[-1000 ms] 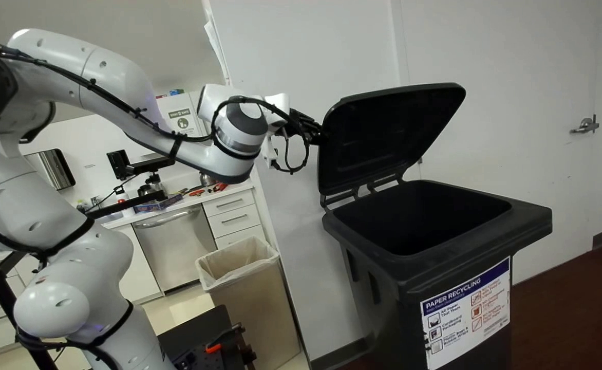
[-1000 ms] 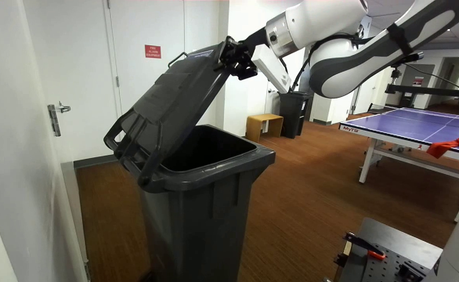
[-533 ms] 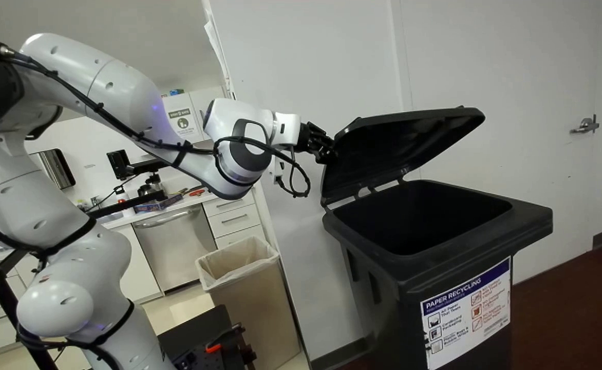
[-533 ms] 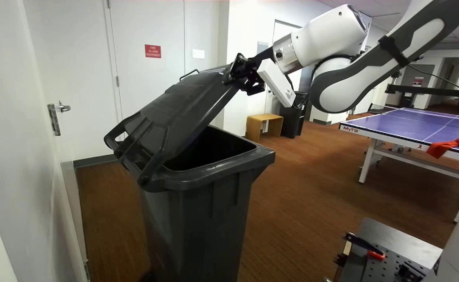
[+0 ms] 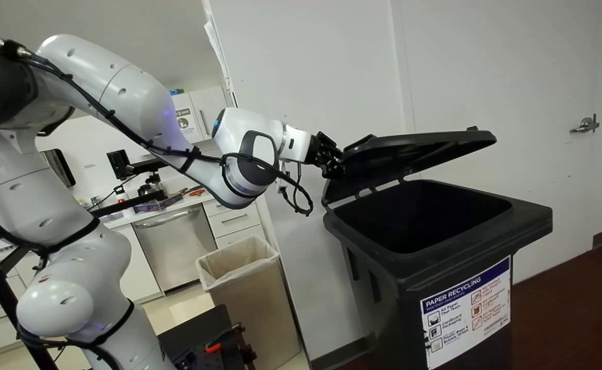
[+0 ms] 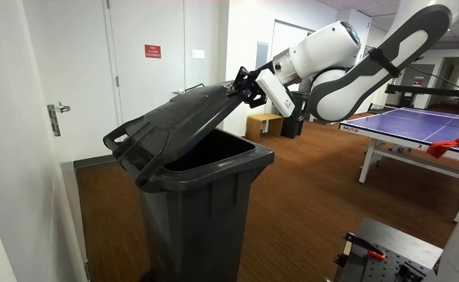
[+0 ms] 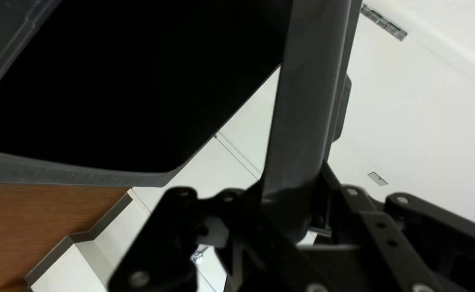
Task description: Close the lid of the big black bin.
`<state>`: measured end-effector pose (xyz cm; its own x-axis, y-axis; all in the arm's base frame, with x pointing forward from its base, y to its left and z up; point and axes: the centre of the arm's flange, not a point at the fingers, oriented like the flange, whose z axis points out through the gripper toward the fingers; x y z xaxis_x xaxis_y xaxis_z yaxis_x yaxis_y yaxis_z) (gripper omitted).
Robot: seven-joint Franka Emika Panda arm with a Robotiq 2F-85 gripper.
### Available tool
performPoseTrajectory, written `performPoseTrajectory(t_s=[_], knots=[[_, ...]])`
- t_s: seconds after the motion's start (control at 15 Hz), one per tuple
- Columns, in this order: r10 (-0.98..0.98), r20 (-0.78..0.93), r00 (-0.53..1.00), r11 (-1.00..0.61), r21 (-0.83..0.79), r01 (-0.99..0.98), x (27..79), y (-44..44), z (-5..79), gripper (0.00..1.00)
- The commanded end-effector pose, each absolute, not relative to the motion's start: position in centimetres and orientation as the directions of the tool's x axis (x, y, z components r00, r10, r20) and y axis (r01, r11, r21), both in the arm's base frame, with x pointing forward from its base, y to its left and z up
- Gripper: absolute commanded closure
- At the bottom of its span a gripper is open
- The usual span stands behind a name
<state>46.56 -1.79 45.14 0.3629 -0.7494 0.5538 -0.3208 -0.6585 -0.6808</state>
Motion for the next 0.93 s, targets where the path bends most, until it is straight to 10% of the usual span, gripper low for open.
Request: performPoseTrajectory(t_s=[0.0, 0.4, 0.53, 0.87], knots=[[-0.782, 0.503, 0.369, -0.623, -0.658, -0.423, 45.2, -4.6, 38.9, 0.94], [-0.836, 0.423, 0.35, -0.548, -0.678, -0.49, 45.5, -4.6, 36.4, 0.94], [-0.848, 0.402, 0.347, -0.53, -0.68, -0.508, 45.6, -4.9, 36.1, 0.52], [-0.884, 0.326, 0.336, -0.468, -0.627, -0.623, 45.4, -6.6, 33.3, 0.23]])
